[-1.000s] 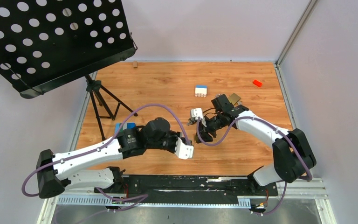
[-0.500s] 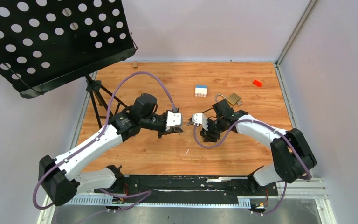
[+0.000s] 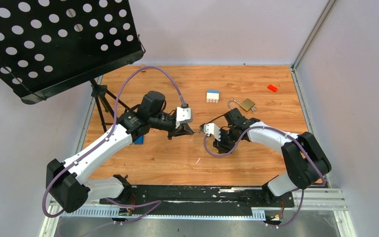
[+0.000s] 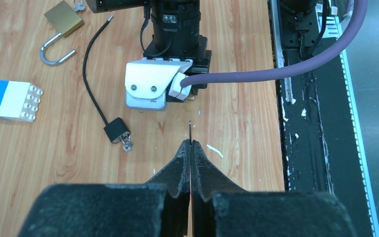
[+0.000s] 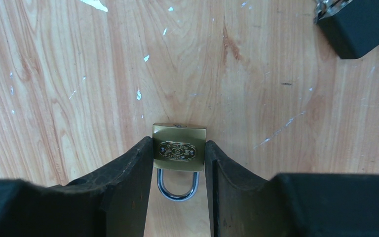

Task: Unlock with the key

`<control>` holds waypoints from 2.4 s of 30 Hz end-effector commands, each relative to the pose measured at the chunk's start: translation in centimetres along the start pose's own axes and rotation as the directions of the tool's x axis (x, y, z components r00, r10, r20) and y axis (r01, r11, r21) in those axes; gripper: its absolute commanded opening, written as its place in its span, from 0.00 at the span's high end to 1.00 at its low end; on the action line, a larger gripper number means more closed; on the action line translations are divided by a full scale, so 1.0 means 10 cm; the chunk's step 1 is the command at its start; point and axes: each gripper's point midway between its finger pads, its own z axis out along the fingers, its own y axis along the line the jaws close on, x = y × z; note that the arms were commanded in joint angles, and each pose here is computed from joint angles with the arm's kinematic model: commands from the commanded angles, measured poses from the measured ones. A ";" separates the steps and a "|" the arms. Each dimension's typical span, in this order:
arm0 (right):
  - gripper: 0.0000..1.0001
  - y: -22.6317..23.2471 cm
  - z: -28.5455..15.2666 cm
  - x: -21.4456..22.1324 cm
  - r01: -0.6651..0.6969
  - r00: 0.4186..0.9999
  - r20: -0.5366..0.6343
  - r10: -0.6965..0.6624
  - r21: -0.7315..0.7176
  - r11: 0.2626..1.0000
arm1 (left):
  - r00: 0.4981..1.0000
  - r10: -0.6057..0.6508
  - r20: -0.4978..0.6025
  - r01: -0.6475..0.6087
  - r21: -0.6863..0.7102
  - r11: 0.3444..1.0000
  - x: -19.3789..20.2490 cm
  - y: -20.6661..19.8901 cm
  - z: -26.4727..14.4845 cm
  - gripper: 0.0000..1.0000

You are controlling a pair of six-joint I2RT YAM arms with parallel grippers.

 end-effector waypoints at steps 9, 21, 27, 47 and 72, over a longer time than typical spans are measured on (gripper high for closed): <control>0.23 -0.16 -0.20 -0.27 -0.041 0.999 0.034 0.039 0.067 0.997 | 0.998 0.022 0.051 -0.022 -0.007 1.000 -0.20 0.07 -0.01 1.00; 0.26 -0.03 -1.22 -1.43 0.121 0.909 0.380 -0.173 0.158 0.980 | 0.997 -0.046 0.056 0.044 0.034 0.998 -0.17 0.11 0.08 1.00; 0.30 0.16 -1.42 -1.75 0.168 0.832 0.516 -0.207 0.122 0.978 | 0.997 -0.059 0.055 0.056 0.045 0.997 -0.16 0.13 0.13 1.00; 0.64 0.20 -1.21 -2.04 0.173 0.820 0.559 -0.122 -0.039 0.984 | 0.995 -0.081 0.066 0.076 0.079 0.994 -0.14 0.10 0.19 1.00; 1.00 0.25 -1.09 -2.01 0.166 0.830 0.551 -0.084 -0.101 0.981 | 0.995 -0.074 0.059 0.070 0.068 0.995 -0.11 0.12 0.19 1.00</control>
